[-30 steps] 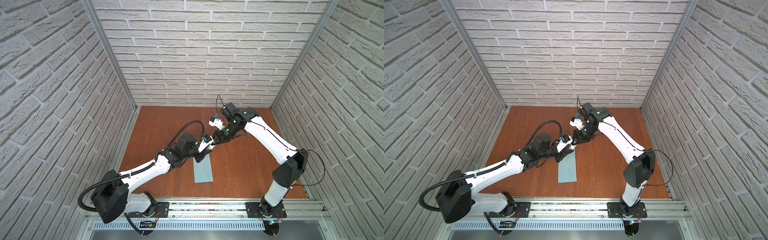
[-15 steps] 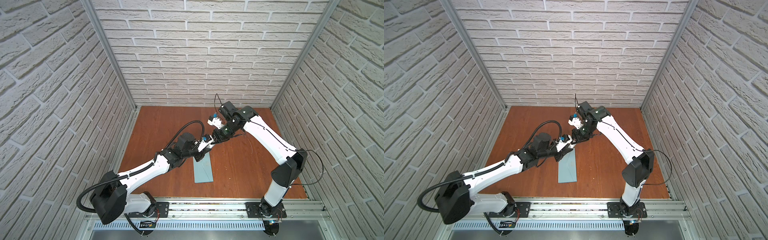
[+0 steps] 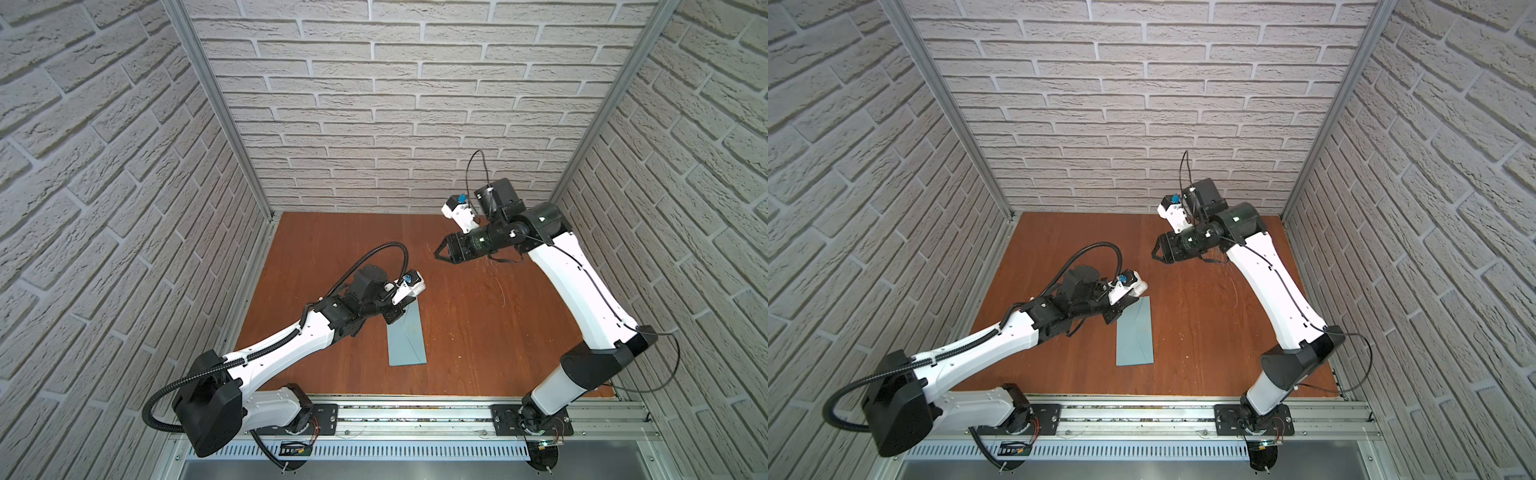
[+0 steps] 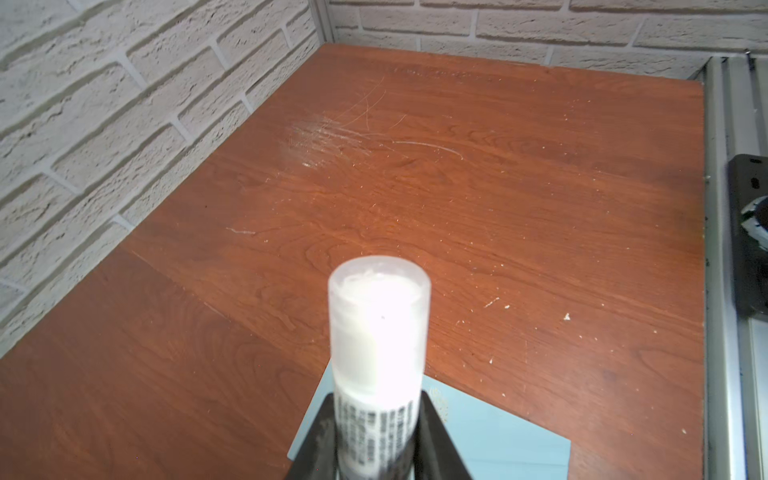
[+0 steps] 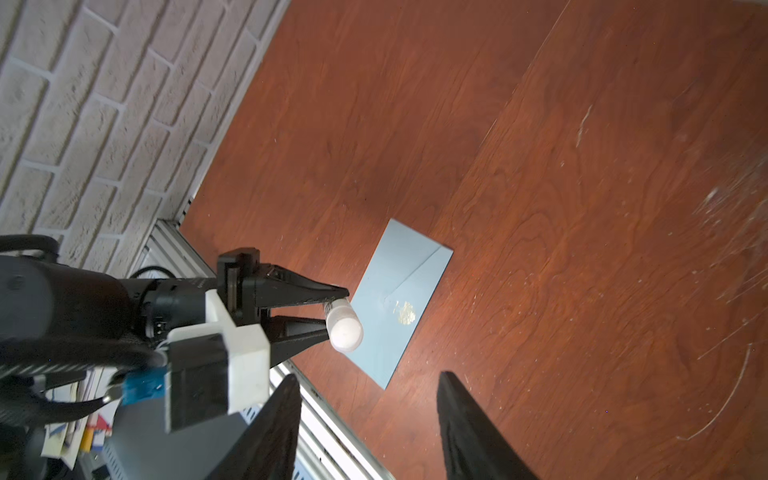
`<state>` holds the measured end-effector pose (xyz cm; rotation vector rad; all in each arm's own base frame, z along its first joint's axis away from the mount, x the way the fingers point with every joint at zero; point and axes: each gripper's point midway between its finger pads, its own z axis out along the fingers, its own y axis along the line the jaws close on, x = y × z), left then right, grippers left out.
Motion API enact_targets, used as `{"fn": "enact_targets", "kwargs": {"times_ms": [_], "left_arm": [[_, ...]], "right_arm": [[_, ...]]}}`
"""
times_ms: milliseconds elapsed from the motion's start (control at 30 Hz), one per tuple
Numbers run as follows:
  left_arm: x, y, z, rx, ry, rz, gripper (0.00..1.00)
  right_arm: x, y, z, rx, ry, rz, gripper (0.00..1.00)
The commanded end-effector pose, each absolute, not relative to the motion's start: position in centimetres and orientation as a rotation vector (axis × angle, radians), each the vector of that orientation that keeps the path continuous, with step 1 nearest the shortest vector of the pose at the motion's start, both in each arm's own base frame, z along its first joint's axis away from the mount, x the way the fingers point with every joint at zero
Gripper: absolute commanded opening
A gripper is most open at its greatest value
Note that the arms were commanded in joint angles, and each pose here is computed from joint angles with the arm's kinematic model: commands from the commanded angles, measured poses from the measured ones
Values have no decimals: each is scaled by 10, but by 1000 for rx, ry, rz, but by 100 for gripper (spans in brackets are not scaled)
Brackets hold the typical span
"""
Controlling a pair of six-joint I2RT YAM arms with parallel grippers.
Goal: Place the letter into the envelope and seal it
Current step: 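Open the right gripper and withdraw it from the capped glue stick, then lower the capped glue stick to the table with the left gripper and release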
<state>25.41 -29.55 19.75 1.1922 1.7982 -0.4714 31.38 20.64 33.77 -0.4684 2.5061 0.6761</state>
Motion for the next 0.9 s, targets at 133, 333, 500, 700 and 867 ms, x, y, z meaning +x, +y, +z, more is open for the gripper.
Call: {"fn": "enact_targets", "kwargs": {"times_ms": [133,333,500,700,867], "left_arm": [[274,-244,183,867,2114,-358,0],[279,-217,150,611,2364,-345,0],[281,-203,102,460,2584,-258,0],[280,-187,64,299,2734,-143,0],[276,-175,45,206,2804,-113,0]], "right_arm": [[317,193,345,-453,2155,654,53],[307,185,331,-448,1829,640,53],[305,174,298,-406,1901,589,52],[300,175,271,-375,2014,620,51],[297,173,259,-355,2024,627,51]]}}
